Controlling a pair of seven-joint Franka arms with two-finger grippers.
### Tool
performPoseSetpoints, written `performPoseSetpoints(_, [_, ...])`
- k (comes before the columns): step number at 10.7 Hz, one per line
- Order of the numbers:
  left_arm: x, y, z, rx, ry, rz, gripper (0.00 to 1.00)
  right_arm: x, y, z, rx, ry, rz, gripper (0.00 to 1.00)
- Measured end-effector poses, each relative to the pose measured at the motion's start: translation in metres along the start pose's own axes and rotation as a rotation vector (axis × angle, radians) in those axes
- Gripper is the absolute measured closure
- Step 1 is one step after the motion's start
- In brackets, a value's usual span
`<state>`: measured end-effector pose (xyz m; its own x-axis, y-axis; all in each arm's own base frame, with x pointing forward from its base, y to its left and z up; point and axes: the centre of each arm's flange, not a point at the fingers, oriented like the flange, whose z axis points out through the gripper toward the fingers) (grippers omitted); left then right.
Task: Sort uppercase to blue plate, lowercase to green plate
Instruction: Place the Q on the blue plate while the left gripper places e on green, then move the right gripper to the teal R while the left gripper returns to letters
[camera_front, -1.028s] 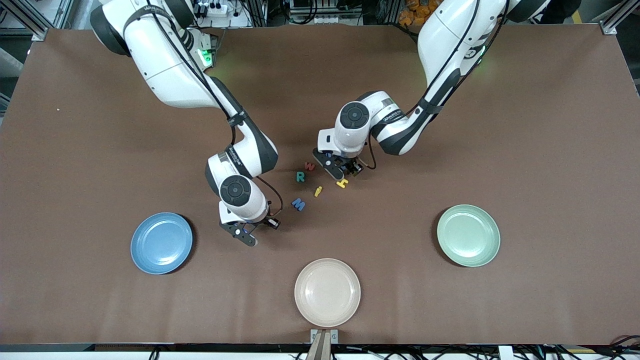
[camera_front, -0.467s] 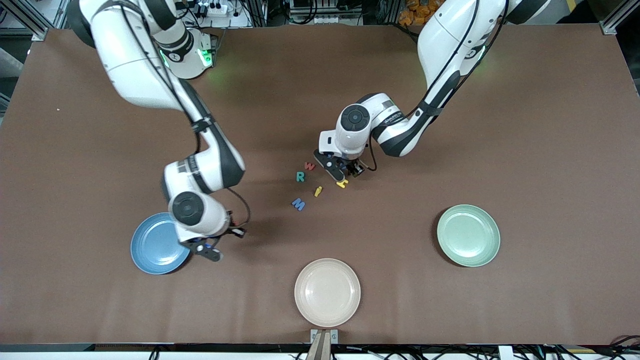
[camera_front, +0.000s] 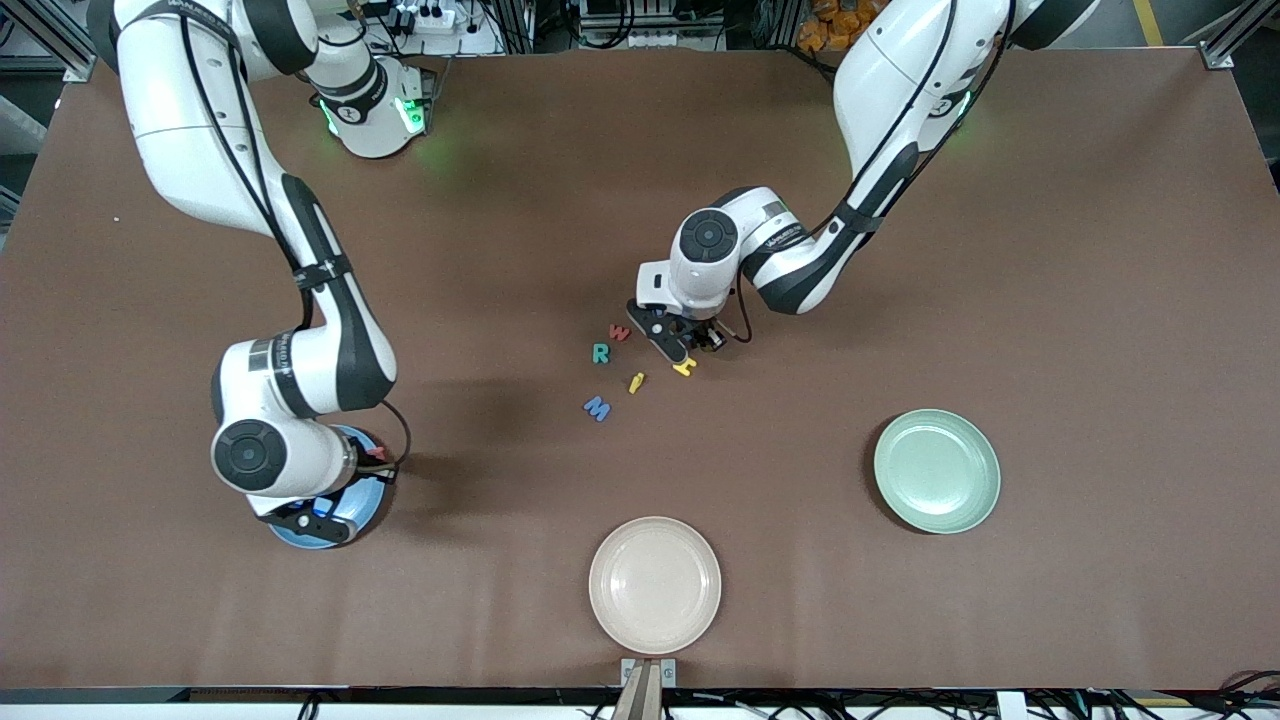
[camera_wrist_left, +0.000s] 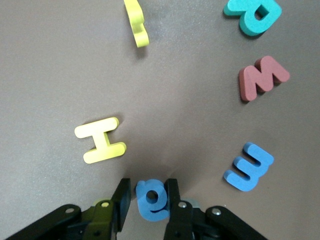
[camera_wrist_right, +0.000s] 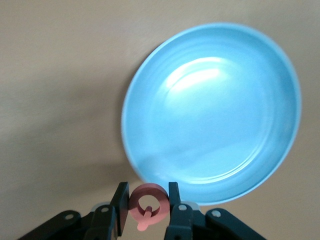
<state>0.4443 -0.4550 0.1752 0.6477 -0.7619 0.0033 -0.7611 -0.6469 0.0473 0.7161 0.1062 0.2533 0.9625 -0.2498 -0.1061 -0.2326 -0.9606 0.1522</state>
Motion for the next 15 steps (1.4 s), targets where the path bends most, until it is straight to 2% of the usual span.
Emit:
performPoseSetpoints(2, [0.0, -0.001, -0.001, 0.003, 0.0, 0.0, 0.72, 0.014, 0.031, -0.003, -0.03, 0.017, -0.066, 0.64])
performPoseSetpoints(5, [0.003, -0.025, -0.011, 0.027, 0.01, -0.034, 0.72, 0.025, 0.052, -0.012, -0.037, 0.038, -0.095, 0.62])
performPoseSetpoints(7, [-0.006, -0.098, -0.063, 0.085, -0.018, -0.139, 0.72, 0.023, 0.046, -0.013, -0.033, 0.039, -0.101, 0.46])
performPoseSetpoints(8, [-0.017, -0.139, -0.095, 0.113, -0.015, -0.2, 0.72, 0.022, 0.043, -0.013, -0.031, 0.039, -0.102, 0.29])
performPoseSetpoints(10, [-0.044, -0.206, -0.137, 0.15, -0.005, -0.31, 0.72, 0.02, 0.037, -0.014, -0.029, 0.039, -0.09, 0.06])
performPoseSetpoints(11, [-0.06, -0.238, -0.147, 0.165, -0.004, -0.365, 0.72, 0.017, 0.03, -0.015, -0.027, 0.04, -0.076, 0.0])
performPoseSetpoints(13, [-0.094, -0.296, -0.149, 0.183, -0.014, -0.467, 0.72, 0.003, -0.005, -0.019, -0.025, 0.049, -0.015, 0.0])
performPoseSetpoints(15, [-0.123, -0.339, -0.144, 0.205, -0.007, -0.542, 0.72, -0.026, -0.065, -0.025, -0.02, 0.063, 0.056, 0.0])
